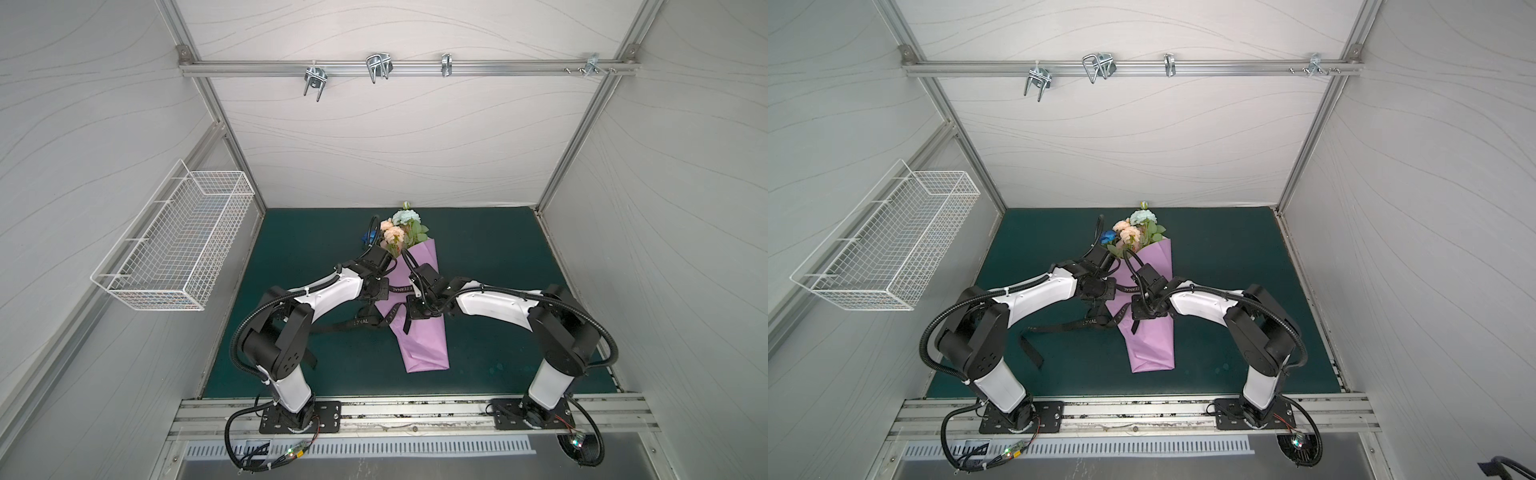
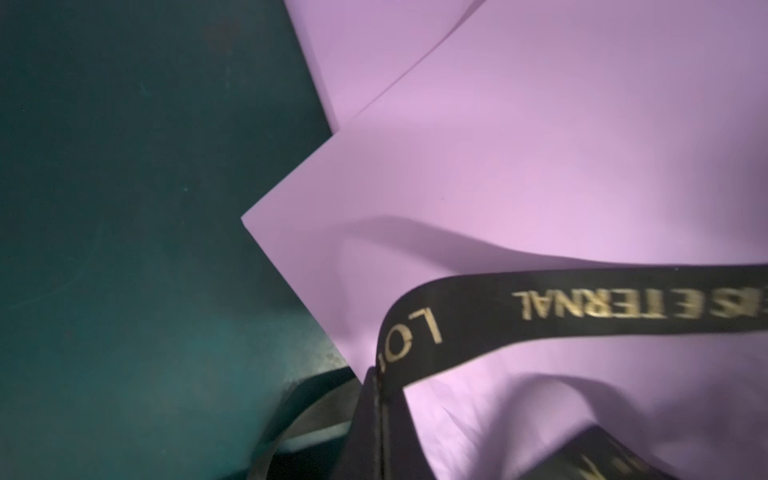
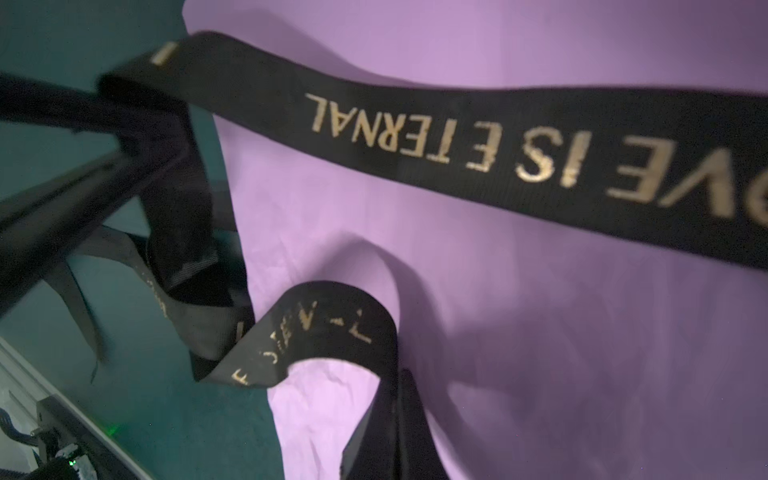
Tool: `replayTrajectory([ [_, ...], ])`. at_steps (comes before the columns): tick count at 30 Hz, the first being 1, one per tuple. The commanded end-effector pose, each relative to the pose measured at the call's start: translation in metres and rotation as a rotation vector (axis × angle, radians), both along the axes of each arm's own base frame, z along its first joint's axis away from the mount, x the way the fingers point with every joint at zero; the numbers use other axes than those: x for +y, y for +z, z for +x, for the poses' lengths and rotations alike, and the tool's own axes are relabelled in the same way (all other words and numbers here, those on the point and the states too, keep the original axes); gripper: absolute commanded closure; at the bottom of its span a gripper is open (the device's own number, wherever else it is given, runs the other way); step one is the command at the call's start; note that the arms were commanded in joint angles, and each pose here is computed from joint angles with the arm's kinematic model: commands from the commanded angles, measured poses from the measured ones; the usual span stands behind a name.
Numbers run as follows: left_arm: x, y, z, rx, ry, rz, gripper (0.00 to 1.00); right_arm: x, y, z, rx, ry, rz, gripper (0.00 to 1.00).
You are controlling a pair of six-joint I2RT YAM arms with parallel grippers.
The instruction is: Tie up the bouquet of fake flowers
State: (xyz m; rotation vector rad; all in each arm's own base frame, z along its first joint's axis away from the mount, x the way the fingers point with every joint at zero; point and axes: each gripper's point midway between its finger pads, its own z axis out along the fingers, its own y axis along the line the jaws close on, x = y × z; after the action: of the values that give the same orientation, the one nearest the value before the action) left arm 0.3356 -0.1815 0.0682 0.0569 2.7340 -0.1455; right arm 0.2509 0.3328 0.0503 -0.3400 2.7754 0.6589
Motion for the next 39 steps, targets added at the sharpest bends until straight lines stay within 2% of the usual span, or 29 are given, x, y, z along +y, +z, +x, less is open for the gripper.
replayTrajectory([
  [1,-0.011,0.023,-0.002,-0.031,-0.004,-0.078,1.00,0.010,0.003,0.016,-0.035,-0.053,0.047,1.00],
  [14,-0.048,0.044,-0.020,0.016,-0.049,-0.344,1.00,0.027,0.009,0.066,-0.156,-0.225,0.214,1.00],
  [20,-0.061,0.047,-0.023,0.024,-0.040,-0.452,1.00,0.036,0.013,0.073,-0.199,-0.245,0.309,1.00],
  [26,-0.073,0.054,-0.023,0.039,-0.060,-0.518,1.00,0.043,0.014,0.077,-0.232,-0.259,0.394,1.00],
  [32,-0.079,0.045,-0.034,0.100,-0.031,-0.586,1.00,0.059,0.020,0.087,-0.298,-0.231,0.518,1.00],
  [39,-0.073,0.041,-0.038,0.115,0.005,-0.579,1.00,0.075,0.025,0.094,-0.370,-0.192,0.637,1.00],
])
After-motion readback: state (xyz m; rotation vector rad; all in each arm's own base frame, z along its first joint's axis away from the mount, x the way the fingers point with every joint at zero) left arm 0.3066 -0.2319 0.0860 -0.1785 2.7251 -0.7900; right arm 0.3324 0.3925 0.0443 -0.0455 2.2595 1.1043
